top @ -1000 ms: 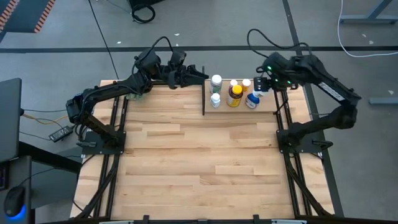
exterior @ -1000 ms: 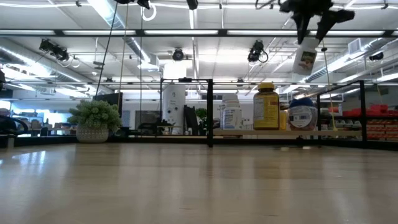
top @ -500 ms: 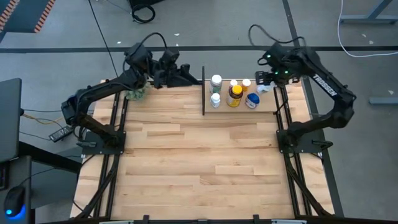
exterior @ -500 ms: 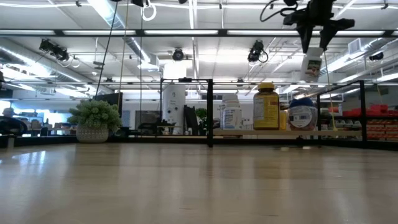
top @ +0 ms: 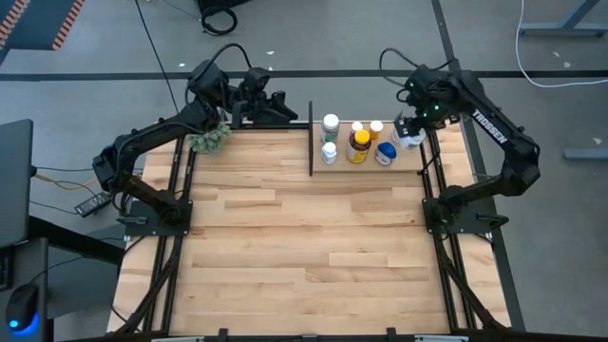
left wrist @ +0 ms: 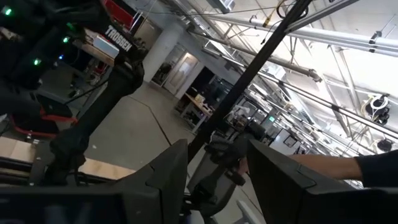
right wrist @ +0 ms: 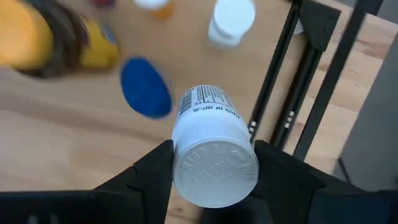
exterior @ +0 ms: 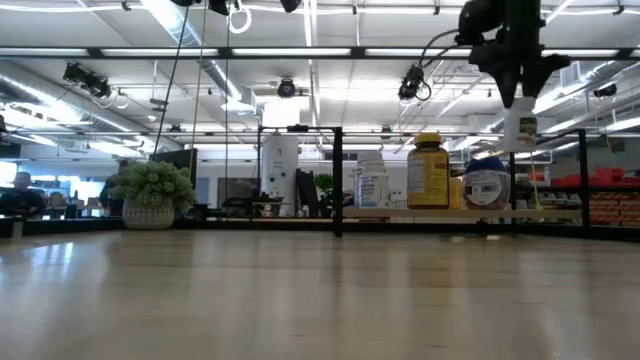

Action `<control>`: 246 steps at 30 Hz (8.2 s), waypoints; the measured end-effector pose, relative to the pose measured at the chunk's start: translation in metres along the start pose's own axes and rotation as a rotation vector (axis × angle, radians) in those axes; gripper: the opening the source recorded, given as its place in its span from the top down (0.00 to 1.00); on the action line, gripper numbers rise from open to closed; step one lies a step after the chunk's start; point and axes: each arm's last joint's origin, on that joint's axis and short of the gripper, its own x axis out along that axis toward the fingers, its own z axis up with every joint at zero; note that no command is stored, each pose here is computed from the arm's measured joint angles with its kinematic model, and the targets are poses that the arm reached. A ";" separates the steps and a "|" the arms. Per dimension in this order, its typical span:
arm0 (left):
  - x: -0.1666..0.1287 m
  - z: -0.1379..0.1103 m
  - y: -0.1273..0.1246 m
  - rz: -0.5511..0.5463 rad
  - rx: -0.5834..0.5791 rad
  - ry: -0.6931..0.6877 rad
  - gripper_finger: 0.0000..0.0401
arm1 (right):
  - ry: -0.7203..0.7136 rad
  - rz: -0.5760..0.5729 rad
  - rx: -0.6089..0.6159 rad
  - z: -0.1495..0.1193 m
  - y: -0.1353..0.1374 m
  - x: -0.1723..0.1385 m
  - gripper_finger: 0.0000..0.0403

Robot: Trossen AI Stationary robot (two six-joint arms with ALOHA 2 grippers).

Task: Pick and place medicine bottles onto shelf by color
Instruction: Put the white pill bottle on the shelf, then return to Home Position

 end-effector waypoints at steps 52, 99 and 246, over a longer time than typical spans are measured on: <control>0.000 -0.002 0.004 0.035 -0.010 -0.005 0.57 | 0.077 -0.018 -1.182 -0.007 0.015 0.082 0.47; 0.000 -0.002 0.005 0.041 -0.019 -0.008 0.57 | 0.084 -0.038 -1.092 -0.002 -0.005 0.104 0.40; -0.151 -0.313 -0.043 0.587 0.664 0.007 0.93 | -1.157 1.462 -0.300 -0.187 0.024 0.104 0.98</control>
